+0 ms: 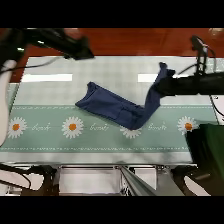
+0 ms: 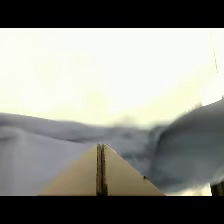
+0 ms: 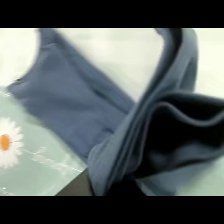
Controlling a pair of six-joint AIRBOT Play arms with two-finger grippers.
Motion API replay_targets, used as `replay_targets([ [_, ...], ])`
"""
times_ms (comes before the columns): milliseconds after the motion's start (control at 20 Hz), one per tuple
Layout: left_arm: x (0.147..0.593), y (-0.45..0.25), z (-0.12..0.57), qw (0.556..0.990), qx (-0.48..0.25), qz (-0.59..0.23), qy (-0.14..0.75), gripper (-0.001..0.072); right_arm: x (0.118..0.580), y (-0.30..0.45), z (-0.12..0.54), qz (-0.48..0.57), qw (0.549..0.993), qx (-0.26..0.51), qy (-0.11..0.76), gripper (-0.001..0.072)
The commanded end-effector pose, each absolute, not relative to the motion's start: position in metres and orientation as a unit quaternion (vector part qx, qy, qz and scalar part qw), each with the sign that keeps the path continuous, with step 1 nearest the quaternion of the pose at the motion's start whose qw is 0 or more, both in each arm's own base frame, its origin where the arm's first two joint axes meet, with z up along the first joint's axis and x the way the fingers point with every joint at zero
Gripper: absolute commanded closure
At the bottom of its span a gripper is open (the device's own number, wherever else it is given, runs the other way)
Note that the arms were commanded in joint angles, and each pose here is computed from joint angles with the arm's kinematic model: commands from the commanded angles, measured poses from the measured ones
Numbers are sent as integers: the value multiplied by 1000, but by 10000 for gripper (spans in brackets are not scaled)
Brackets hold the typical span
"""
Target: Fold the shirts.
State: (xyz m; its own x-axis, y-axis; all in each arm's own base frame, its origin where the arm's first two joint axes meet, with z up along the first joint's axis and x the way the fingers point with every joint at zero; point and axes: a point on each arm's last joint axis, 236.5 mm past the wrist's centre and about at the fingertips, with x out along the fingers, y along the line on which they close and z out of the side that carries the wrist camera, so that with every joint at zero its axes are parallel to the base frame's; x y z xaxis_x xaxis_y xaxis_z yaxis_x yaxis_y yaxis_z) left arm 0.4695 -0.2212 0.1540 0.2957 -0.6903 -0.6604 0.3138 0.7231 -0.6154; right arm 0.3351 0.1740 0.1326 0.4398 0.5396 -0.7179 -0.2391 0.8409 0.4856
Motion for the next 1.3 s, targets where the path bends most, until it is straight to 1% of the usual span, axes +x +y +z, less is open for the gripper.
replay_targets([
  [0, 460, -125, 222, 841, -191, -267, 430, 674, 364, 248, 128, 295, 810, 122, 492, 686],
  [150, 420, -107, 231, 855, -177, -258, 413, 673, 388, 309, 106, 329, 787, 101, 512, 687],
  [250, 389, -104, 213, 862, -178, -245, 407, 674, 400, 347, 84, 342, 772, 95, 527, 687],
  [350, 353, -102, 178, 865, -203, -217, 403, 674, 407, 375, 62, 350, 760, 91, 540, 687],
  [450, 312, -111, 138, 858, -237, -210, 405, 673, 411, 395, 43, 354, 744, 105, 558, 687],
  [600, 254, -122, 83, 833, -281, -199, 433, 673, 415, 420, 27, 370, 717, 142, 573, 687],
  [750, 225, -125, 52, 822, -302, -187, 444, 673, 419, 434, 14, 375, 702, 172, 581, 686],
  [800, 222, -125, 48, 823, -302, -186, 444, 674, 417, 438, 11, 377, 693, 183, 587, 635],
  [850, 223, -124, 45, 824, -304, -182, 443, 674, 409, 445, 9, 386, 673, 200, 598, 263],
  [900, 226, -122, 44, 826, -307, -177, 439, 673, 397, 450, 12, 413, 653, 199, 603, 85],
  [950, 232, -119, 44, 830, -310, -170, 432, 674, 393, 445, 18, 428, 640, 197, 606, 84],
  [1050, 240, -115, 44, 836, -314, -160, 421, 673, 402, 402, 41, 421, 642, 186, 613, 84],
  [1150, 241, -114, 43, 835, -315, -159, 423, 673, 421, 325, 78, 389, 673, 164, 607, 84],
  [1200, 240, -115, 43, 834, -315, -160, 425, 672, 431, 274, 95, 351, 705, 140, 600, 84],
  [1250, 239, -115, 42, 833, -314, -161, 427, 672, 439, 218, 105, 289, 740, 107, 597, 84],
])
